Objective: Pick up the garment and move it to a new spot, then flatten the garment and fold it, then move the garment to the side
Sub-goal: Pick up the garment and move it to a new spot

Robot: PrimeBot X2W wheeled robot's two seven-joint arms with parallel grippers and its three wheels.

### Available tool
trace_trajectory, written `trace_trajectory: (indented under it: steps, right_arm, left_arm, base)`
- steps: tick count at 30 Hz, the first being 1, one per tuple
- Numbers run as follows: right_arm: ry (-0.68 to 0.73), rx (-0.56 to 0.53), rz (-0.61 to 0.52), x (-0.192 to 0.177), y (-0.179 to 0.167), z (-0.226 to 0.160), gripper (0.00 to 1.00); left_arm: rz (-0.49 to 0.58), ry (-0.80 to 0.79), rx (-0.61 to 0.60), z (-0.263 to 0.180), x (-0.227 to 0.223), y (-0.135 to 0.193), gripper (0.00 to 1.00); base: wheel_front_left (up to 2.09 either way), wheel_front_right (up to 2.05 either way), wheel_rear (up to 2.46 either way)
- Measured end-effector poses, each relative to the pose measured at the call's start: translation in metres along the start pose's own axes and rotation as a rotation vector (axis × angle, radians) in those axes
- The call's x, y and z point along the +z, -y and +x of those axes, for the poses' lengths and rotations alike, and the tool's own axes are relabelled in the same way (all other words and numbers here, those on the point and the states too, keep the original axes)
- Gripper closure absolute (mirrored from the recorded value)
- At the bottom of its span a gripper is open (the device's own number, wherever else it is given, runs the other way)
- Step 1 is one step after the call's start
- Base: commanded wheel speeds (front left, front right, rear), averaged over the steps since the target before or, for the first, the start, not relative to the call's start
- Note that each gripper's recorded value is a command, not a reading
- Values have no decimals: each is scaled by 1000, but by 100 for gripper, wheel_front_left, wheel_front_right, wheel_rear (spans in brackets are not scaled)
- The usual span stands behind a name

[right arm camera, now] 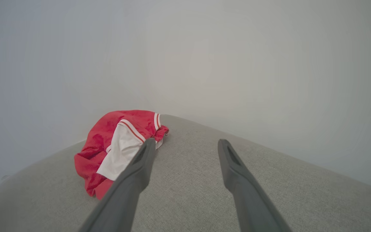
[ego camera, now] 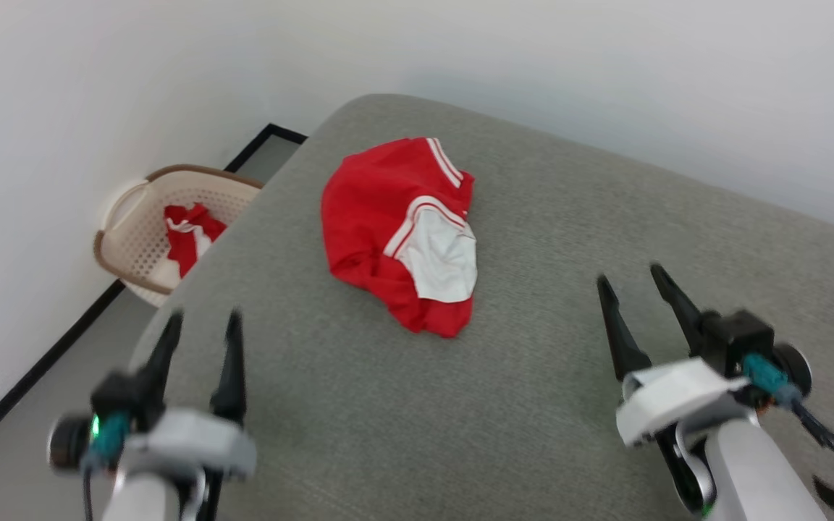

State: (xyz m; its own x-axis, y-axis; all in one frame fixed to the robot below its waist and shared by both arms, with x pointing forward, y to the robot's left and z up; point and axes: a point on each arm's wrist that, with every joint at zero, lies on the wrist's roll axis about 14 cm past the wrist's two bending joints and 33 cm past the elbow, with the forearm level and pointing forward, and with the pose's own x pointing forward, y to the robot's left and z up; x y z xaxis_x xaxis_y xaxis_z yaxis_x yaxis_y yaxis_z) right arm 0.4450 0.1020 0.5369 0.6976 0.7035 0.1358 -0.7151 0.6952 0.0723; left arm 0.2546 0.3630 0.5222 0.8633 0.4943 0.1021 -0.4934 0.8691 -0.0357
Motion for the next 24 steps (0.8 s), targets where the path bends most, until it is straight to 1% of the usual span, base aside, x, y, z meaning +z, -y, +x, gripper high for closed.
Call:
trace_trajectory:
  steps: [3,6,8,12,14,15,16,18,22,24]
  right_arm:
    - [-10,-31,-5,-5,9,-13,0]
    - [33,-51,-6,8,15,-15,0]
    - [41,-76,-10,10,25,-19,0]
    - [45,-126,-9,8,44,-28,0]
    - [44,-145,7,4,52,-33,0]
    - [45,-159,20,3,57,-35,0]
    - [52,-171,34,3,63,-36,0]
    - [72,-199,57,6,74,-39,0]
    - [61,-264,94,-5,98,-55,0]
    - [51,-288,102,-11,107,-63,0]
  left_arm:
    - [20,37,-86,28,16,19,0]
    - [-7,59,-182,56,31,43,0]
    - [41,57,-240,76,39,51,0]
    - [39,45,-297,120,60,65,0]
    - [59,21,-312,142,65,69,0]
    - [62,-6,-316,152,65,70,0]
    - [38,-57,-320,162,60,75,0]
    - [-51,-153,-335,178,48,90,0]
    - [-60,-359,-383,206,21,115,0]
    - [-8,-500,-425,208,-6,129,0]
  base:
    - [0,0,0]
    - [0,0,0]
    - [0,0,0]
    - [0,0,0]
    - [0,0,0]
    - [0,0,0]
    - [0,0,0]
    - [0,0,0]
    - [0,0,0]
    - [0,0,0]
